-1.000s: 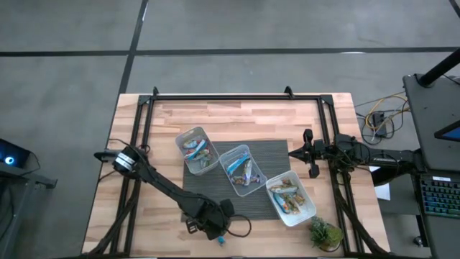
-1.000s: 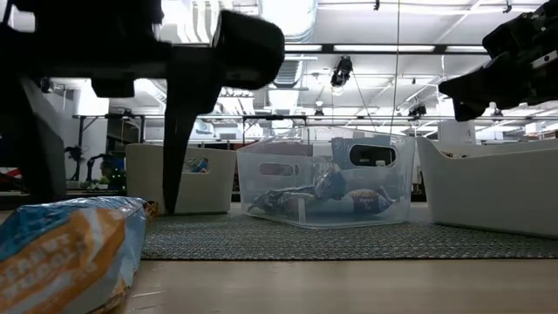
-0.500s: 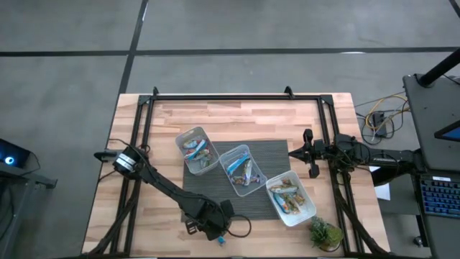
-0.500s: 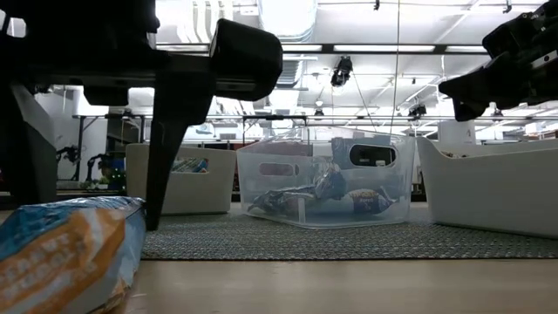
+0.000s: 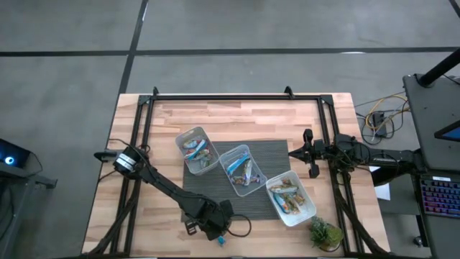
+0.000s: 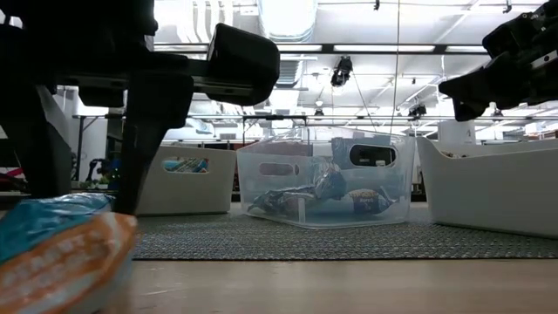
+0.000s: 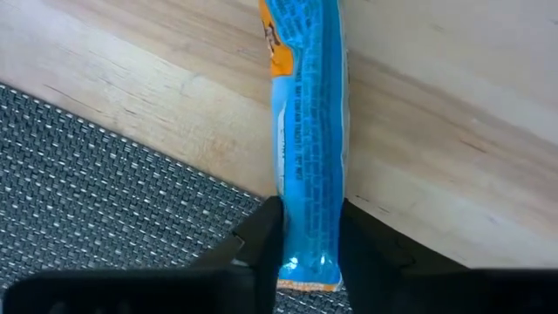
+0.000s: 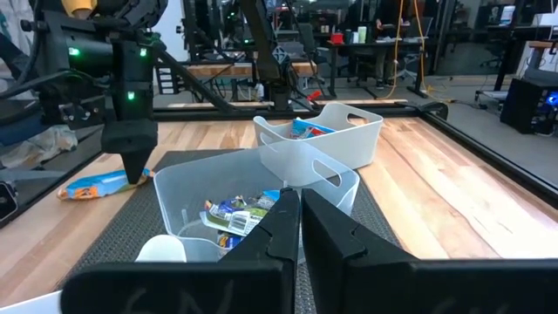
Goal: Pick and place Granola Bars by type
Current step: Put the yellow granola bar into the white bin
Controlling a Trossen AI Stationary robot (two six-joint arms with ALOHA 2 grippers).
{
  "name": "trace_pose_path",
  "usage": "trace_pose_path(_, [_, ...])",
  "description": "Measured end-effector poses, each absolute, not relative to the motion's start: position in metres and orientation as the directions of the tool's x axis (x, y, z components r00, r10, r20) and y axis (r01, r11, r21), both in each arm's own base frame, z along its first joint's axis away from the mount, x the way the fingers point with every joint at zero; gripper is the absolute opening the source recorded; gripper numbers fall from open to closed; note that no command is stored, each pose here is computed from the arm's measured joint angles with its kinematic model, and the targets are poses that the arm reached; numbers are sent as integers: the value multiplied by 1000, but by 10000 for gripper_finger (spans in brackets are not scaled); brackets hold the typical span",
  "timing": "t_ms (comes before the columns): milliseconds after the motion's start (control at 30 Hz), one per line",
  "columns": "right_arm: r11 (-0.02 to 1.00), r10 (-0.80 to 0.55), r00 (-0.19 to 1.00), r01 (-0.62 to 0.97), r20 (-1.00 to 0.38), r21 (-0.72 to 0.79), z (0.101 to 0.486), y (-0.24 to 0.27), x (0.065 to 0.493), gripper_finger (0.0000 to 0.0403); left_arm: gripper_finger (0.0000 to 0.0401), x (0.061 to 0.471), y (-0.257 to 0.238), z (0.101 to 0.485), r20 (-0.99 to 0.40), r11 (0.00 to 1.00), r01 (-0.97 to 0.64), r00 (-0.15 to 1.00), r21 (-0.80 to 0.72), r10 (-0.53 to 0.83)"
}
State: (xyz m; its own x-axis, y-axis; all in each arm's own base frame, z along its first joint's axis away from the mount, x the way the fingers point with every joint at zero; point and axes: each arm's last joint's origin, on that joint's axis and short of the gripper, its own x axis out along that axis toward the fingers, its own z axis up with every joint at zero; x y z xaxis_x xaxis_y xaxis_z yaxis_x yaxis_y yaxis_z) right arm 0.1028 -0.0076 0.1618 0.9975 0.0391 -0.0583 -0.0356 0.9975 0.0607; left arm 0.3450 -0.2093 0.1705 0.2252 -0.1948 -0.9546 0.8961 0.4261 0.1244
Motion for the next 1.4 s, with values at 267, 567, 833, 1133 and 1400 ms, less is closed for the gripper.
trace_pose_path(267, [998,39,998,-35,-58,60,162,-8,103,8,62,345,-210,171,-954,441,891,221,112,-205])
trace_pose_path(567, [998,39,998,-35,-58,59,162,-8,103,8,49,345,-210,170,-951,444,892,203,83,-231])
trace_pose_path(833, [998,39,998,-35,-58,60,162,-8,103,8,40,345,-211,170,-951,449,890,204,81,-232])
trace_pose_path(1133, [998,39,998,-36,-58,60,162,-8,103,8,39,355,-212,199,-935,479,865,282,151,-215])
trace_pose_path(1400, [998,39,998,-35,-58,60,162,-8,103,8,39,369,-210,232,-906,500,836,368,225,-209])
